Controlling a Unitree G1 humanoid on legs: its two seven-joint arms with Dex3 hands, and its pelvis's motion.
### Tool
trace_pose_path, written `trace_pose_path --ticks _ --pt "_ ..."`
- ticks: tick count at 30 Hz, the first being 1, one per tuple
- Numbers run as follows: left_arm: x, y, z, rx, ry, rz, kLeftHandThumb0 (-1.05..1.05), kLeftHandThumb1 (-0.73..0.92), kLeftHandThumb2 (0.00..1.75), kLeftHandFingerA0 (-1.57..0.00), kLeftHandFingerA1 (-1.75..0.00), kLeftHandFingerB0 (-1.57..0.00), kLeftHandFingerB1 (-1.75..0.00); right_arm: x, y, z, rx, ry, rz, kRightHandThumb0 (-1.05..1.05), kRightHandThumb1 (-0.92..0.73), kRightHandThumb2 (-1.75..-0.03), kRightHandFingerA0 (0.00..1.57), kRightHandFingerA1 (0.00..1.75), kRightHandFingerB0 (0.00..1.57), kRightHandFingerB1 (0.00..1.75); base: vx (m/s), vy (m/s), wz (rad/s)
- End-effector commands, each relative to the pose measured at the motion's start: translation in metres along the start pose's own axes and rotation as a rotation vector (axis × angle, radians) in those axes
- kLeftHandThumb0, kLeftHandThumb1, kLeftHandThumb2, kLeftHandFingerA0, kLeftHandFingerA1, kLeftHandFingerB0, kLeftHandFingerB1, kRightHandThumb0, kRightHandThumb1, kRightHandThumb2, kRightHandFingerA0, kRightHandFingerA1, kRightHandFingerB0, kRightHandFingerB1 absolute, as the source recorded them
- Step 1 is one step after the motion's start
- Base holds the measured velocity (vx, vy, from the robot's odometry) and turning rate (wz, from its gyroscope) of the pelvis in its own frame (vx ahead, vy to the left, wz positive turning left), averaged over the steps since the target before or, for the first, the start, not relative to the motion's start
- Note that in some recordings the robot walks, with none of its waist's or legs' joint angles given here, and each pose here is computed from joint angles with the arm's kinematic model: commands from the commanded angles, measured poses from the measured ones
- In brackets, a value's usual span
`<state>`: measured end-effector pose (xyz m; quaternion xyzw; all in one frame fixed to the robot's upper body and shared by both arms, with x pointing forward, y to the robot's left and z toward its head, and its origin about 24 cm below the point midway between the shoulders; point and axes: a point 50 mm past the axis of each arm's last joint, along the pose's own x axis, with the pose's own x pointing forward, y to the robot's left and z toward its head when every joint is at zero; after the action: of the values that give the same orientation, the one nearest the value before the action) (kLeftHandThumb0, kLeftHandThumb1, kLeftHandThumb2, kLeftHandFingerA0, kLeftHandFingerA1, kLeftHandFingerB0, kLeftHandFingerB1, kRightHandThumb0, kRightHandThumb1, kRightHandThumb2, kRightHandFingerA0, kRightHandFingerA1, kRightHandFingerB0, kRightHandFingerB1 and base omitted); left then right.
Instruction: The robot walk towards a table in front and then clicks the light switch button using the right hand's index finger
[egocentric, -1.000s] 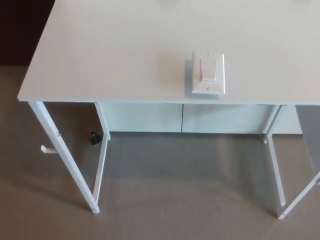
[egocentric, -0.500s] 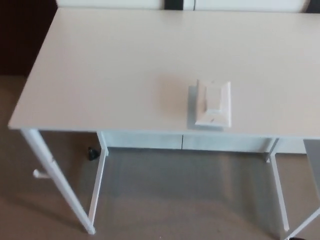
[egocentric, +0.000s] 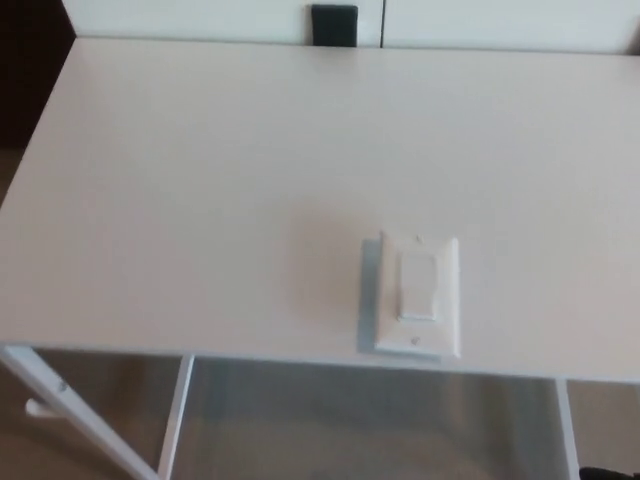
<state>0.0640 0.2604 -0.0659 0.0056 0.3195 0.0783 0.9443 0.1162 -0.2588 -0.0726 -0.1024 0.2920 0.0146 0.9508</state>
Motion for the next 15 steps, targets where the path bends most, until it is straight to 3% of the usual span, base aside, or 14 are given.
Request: trace_pose_path --ticks 1,5,9,15 --pt "-0.0020 0.0065 0.0004 0.013 -0.013 0.017 -0.18 0.69 0.62 -0.22 -0.38 -0.22 -0.33 -0.0017 -0.0007 -0.0021 -0.004 0.022 -0.003 -0.22 -0.52 -0.59 0.52 0.43 0.45 0.40 0.23 0.295 -0.43" --pt "-0.0033 0.0067 0.0020 0.014 -0.011 0.021 -0.16 0.70 0.61 -0.22 -0.38 -0.23 -0.33 -0.0016 0.0004 -0.0015 -0.012 0.016 0.013 -0.15 -0.56 -0.56 0.55 0.41 0.45 0.38 0.20 0.243 -0.09" --pt "-0.0009 0.0064 0.0056 0.018 -0.027 0.018 -0.14 0.71 0.61 -0.21 -0.38 -0.22 -0.33 0.0028 0.0007 0.0007 0.004 0.011 0.013 -0.21 -0.52 -0.60 0.52 0.43 0.43 0.40 0.00 -0.003 -0.02" --pt "-0.0028 0.0074 0.0055 0.011 -0.028 0.020 -0.14 0.71 0.61 -0.21 -0.37 -0.23 -0.33 0.0013 0.0030 0.0017 -0.003 0.009 0.023 -0.16 -0.56 -0.56 0.54 0.41 0.45 0.38 -0.15 -0.192 0.07"
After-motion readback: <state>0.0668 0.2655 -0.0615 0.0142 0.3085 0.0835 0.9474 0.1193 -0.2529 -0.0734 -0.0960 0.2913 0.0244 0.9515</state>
